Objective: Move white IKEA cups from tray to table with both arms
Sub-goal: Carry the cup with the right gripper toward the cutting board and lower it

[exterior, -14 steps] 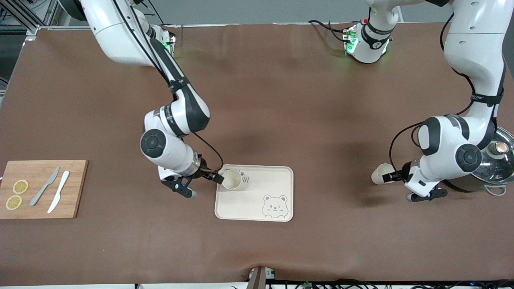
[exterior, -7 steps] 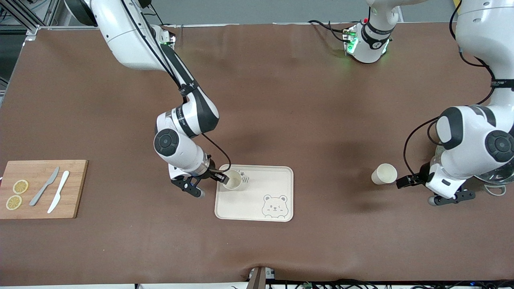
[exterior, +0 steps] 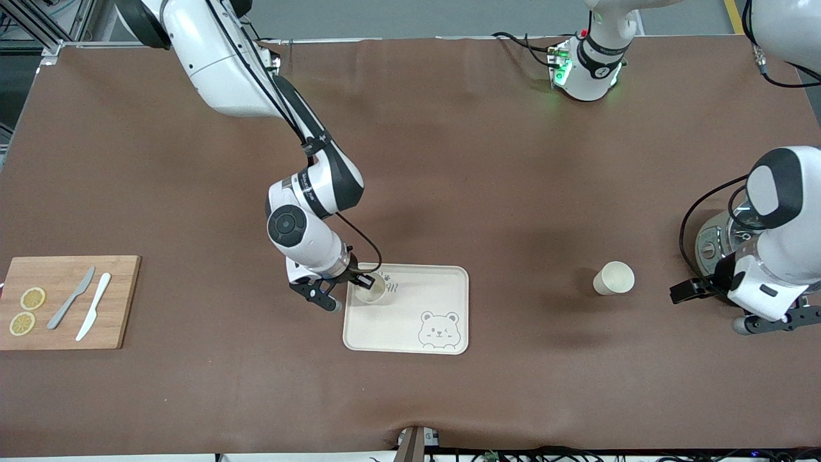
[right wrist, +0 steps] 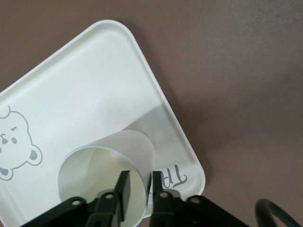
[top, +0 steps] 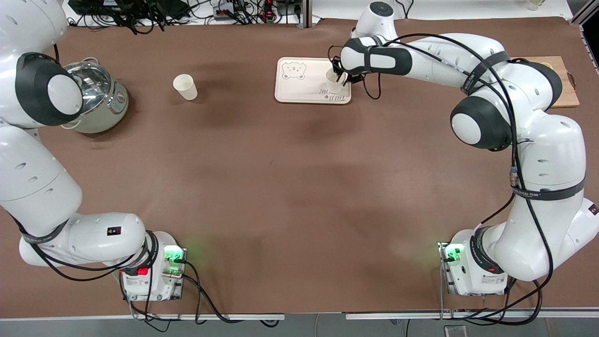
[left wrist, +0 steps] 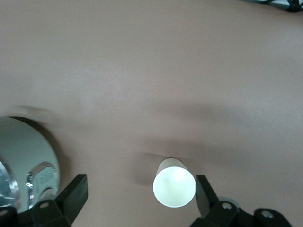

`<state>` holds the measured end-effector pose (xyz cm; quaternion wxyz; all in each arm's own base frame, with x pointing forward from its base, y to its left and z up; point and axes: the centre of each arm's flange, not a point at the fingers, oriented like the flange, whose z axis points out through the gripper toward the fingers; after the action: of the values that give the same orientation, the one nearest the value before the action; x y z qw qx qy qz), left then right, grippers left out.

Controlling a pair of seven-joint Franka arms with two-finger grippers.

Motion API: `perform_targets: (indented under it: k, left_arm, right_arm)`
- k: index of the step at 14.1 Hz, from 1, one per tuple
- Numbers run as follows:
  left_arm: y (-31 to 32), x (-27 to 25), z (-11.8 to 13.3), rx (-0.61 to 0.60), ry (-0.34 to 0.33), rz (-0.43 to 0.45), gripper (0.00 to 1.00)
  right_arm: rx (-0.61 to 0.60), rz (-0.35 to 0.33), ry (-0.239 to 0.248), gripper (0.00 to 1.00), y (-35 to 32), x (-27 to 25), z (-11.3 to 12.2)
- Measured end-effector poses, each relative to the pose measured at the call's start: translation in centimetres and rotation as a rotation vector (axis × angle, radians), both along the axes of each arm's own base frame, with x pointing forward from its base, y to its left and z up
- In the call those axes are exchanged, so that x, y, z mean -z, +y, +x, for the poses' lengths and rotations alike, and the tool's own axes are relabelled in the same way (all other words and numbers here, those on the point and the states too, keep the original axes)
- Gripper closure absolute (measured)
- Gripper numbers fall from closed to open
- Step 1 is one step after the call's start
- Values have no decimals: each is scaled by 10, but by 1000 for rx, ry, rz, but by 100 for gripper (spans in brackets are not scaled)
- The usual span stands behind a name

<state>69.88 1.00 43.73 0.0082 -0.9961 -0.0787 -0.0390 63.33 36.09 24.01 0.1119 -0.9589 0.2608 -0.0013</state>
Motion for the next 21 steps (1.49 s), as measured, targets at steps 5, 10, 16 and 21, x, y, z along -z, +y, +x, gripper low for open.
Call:
perform_targets:
  k: [5,10,16,21]
  left_arm:
    - [1,-27,-3,-5,51,4,0]
    - [2,-86,-13,-9,-23,10,0]
    - [-3,-119,-31,-5,-13,15,0]
    - [-7,-151,-48,-2,-25,19,0]
  right_arm:
    - [8,4,-14,98,-5,-22,13]
    - [-155,-49,26,98,-76,-89,32]
    - [-400,-127,49,98,-253,-101,15]
    - [-544,-133,14,98,-403,-66,-1]
